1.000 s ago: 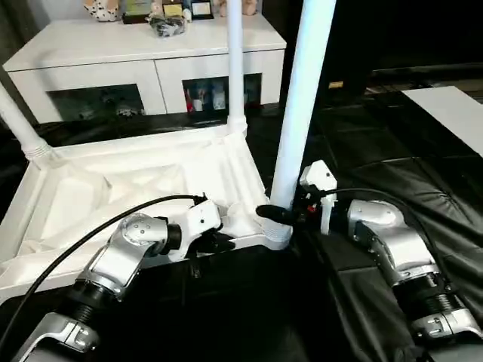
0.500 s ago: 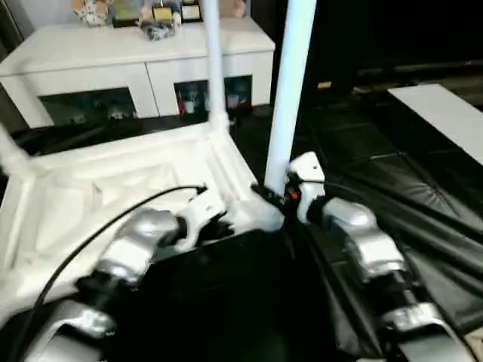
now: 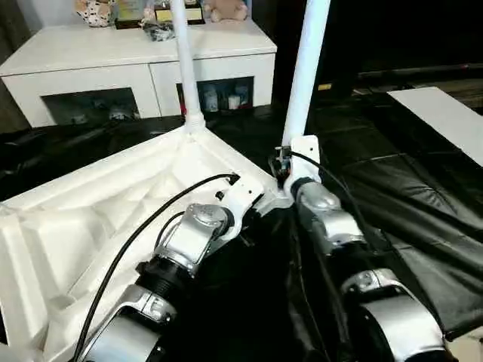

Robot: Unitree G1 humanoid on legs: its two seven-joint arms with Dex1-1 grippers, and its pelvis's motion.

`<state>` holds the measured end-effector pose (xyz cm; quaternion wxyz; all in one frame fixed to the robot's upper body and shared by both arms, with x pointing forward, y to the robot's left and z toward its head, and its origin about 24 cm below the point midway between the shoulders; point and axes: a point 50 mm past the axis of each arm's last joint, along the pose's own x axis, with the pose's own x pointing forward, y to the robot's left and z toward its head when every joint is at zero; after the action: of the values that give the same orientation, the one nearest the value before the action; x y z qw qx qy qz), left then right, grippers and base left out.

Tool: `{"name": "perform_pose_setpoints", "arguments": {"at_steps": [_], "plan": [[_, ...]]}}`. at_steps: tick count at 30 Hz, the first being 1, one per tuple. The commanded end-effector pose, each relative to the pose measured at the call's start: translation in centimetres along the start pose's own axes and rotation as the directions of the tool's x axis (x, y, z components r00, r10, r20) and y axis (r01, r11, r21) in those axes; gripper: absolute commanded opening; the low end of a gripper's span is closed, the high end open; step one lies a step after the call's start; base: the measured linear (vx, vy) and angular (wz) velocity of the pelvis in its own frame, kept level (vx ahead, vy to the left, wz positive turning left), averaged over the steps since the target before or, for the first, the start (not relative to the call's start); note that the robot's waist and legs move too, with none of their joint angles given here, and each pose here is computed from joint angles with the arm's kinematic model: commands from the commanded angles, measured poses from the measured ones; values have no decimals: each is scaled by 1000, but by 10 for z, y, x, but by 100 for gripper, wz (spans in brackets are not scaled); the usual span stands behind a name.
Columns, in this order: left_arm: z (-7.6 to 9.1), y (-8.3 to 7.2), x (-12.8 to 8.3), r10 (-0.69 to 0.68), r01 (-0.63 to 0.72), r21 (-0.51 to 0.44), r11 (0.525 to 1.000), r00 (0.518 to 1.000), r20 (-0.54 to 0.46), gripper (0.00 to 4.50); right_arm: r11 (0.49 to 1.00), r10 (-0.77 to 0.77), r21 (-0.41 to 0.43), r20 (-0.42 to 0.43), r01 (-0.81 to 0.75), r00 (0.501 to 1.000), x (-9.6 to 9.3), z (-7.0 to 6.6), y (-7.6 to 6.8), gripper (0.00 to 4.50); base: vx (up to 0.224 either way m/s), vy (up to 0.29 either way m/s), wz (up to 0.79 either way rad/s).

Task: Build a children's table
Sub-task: Rotate leg to tighten

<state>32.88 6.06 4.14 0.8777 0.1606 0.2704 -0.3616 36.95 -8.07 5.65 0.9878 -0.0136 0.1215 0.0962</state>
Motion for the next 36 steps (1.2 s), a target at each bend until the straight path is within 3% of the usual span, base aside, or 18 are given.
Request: {"name": "perform_pose_setpoints", "arguments": {"at_steps": [1, 4, 7, 8, 16, 21, 23, 27, 28, 31, 32, 34, 36], "plan": [[0, 8, -1, 69, -69, 6, 998, 997, -21, 0, 1000, 5, 17, -255, -1, 967, -11, -62, 5, 184, 0, 0, 0], [0, 11, -2, 81, -80, 6, 997, 997, -16, 0, 999, 19, 46, -225, -9, 974, -9, -57, 7, 184, 0, 0, 0], [2, 14, -4, 88, -88, 5, 996, 996, -4, 0, 989, 80, 132, -152, -59, 985, -7, -47, 13, 184, 0, 0, 0], [2, 15, -4, 90, -90, 5, 996, 996, 3, 0, 988, 90, 138, -132, -72, 987, -6, -44, 13, 240, 0, 0, 0], [5, 20, -17, 1, -5, 41, 999, 995, 99, 0, 963, 242, 109, 42, -246, 969, -3, -5, 11, 308, 0, 0, 0], [2, 17, -29, -129, 110, 147, 983, 984, 124, 0, 938, 339, 47, 61, -342, 939, -10, 2, 0, 342, 60, -26, 0], [-3, 16, -39, -214, 188, 195, 963, 969, 124, 0, 913, 406, 7, 57, -407, 912, -18, 1, -8, 372, 0, 0, 0], [-11, 15, -51, -309, 275, 260, 926, 946, 100, 0, 852, 523, -33, 31, -522, 852, -33, 0, -18, 387, 0, 0, 0], [-14, 14, -56, -344, 309, 271, 911, 934, 91, 0, 813, 581, -64, 5, -579, 814, -41, -2, -23, 413, 0, 0, 0], [-16, 16, -62, -382, 339, 321, 884, 920, 81, 0, 706, 693, -132, -79, -696, 717, -59, -7, -29, 425, 0, 0, 0], [-16, 16, -62, -382, 339, 321, 884, 920, 81, 0, 706, 693, -132, -79, -696, 717, -59, -7, -29, 434, 0, 0, 0], [-15, 19, -67, -388, 341, 331, 880, 918, 85, 0, 620, 750, -175, -153, -765, 643, -73, -11, -33, 443, 0, 0, 0], [-14, 21, -68, -388, 340, 331, 880, 917, 90, 0, 596, 762, -185, -176, -781, 623, -77, -12, -35, 443, 0, 0, 0]]}}
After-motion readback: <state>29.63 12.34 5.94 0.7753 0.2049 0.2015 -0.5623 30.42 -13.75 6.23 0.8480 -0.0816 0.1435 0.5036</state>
